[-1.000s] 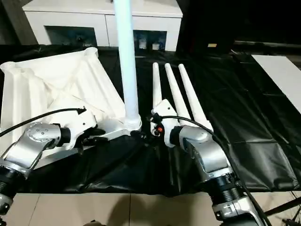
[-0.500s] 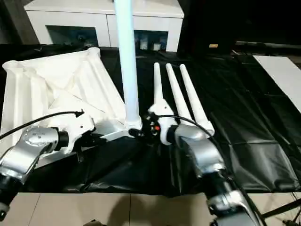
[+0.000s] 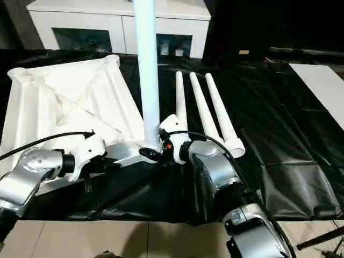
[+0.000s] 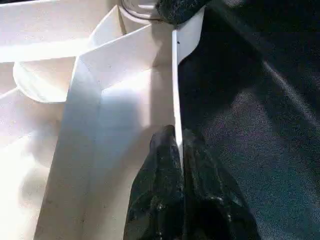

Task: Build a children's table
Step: Rotate leg to tighten

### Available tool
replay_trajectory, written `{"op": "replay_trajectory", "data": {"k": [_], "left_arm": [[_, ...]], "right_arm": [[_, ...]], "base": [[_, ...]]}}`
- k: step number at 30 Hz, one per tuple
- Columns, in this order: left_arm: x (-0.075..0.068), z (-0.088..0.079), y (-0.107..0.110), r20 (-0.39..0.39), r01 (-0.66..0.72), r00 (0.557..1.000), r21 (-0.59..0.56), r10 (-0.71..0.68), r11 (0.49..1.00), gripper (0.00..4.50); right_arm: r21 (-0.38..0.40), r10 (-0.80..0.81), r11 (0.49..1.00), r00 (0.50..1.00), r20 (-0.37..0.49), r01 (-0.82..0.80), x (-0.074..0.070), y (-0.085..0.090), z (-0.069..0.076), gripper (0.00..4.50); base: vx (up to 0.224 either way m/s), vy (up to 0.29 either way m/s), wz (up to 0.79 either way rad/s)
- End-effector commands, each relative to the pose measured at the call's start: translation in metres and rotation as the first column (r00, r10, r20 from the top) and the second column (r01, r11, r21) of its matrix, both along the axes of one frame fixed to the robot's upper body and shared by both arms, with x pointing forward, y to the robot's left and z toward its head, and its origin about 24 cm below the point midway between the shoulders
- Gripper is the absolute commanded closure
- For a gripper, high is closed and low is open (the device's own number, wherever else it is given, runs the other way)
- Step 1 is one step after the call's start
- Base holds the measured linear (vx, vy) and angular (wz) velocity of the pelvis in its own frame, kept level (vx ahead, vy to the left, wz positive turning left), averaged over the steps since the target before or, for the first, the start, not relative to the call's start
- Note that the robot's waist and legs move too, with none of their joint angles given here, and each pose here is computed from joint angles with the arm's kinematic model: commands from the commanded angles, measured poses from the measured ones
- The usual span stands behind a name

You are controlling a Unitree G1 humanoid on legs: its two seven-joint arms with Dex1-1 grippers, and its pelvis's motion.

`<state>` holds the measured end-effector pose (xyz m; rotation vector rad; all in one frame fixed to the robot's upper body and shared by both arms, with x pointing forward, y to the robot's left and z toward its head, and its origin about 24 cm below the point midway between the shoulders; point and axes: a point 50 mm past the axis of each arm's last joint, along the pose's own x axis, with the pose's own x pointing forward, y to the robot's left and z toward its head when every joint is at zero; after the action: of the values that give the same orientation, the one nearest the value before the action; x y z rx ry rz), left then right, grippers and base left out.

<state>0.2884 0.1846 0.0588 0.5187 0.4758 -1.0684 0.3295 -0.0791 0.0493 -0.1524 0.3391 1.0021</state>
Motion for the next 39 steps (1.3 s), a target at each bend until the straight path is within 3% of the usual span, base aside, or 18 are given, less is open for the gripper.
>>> {"op": "replay_trajectory", "data": {"k": [1,9,12,13,17,19,21,25,27,28,29,32,36,39], "left_arm": [[-0.004,0.0,-0.001,-0.004,0.02,1.0,-0.006,-0.02,1.0,4.5],[-0.006,-0.002,0.003,-0.014,0.013,1.0,0.014,-0.012,1.0,4.5],[0.0,-0.004,0.001,-0.002,-0.05,0.999,0.024,0.05,0.998,4.5],[0.008,-0.004,-0.006,0.023,-0.109,0.994,0.014,0.109,0.994,4.5],[0.02,-0.003,-0.023,0.047,-0.192,0.98,-0.009,0.192,0.981,4.5],[0.024,-0.003,-0.029,0.054,-0.212,0.976,-0.015,0.213,0.977,4.5],[0.038,-0.002,-0.047,0.09,-0.313,0.945,-0.019,0.313,0.95,4.5],[0.047,-0.002,-0.067,0.115,-0.394,0.912,-0.029,0.394,0.919,4.5],[0.048,-0.002,-0.069,0.122,-0.393,0.912,-0.017,0.392,0.92,4.5],[0.048,-0.002,-0.069,0.122,-0.393,0.912,-0.017,0.392,0.92,4.5],[0.047,-0.001,-0.068,0.127,-0.384,0.915,-0.014,0.382,0.923,4.5],[0.046,-0.002,-0.062,0.129,-0.377,0.918,-0.008,0.375,0.926,4.5],[0.044,-0.001,-0.055,0.137,-0.356,0.925,-0.003,0.353,0.934,4.5],[0.039,-0.003,-0.048,0.127,-0.334,0.936,0.015,0.329,0.943,4.5]], "right_arm": [[-0.009,-0.016,1.0,1.0,0.023,0.016,0.006,-0.005,0.005,1.1],[-0.01,-0.03,0.999,1.0,0.004,0.03,0.006,-0.005,-0.001,1.68],[0.014,-0.178,0.984,0.984,-0.02,0.179,0.013,-0.004,-0.005,1.75],[0.012,-0.334,0.942,0.942,-0.047,0.335,0.018,-0.002,-0.012,1.76],[-0.055,-0.49,0.871,0.87,-0.051,0.488,0.019,0.004,-0.024,1.78],[-0.067,-0.51,0.86,0.859,-0.045,0.507,0.019,0.008,-0.026,1.78],[-0.071,-0.608,0.794,0.79,-0.084,0.604,0.019,0.025,-0.031,1.78],[-0.081,-0.662,0.749,0.748,-0.053,0.657,0.018,0.047,-0.028,1.78],[-0.06,-0.656,0.755,0.753,-0.051,0.653,0.019,0.055,-0.025,1.78],[-0.06,-0.656,0.755,0.753,-0.051,0.653,0.019,0.055,-0.025,1.22],[0.011,-0.618,0.784,0.782,-0.081,0.621,0.02,0.062,-0.018,1.22],[0.064,-0.572,0.818,0.82,-0.02,0.572,0.025,0.064,-0.006,0.91],[0.082,-0.579,0.814,0.815,0.033,0.575,0.033,0.051,0.005,0.59],[0.096,-0.532,0.845,0.845,0.054,0.526,0.037,0.036,0.011,0.59]], "base": [[0.0,0.0,0.0],[0.0,0.0,0.0],[0.0,0.0,0.0],[0.0,0.0,0.0],[0.0,0.0,0.0],[0.0,0.0,0.0],[0.0,0.0,0.0],[0.0,0.0,0.0],[0.0,0.0,0.0],[0.0,0.0,0.0],[0.0,0.0,0.0],[0.0,0.0,0.0],[0.0,0.0,0.0],[0.0,0.0,0.0]]}}
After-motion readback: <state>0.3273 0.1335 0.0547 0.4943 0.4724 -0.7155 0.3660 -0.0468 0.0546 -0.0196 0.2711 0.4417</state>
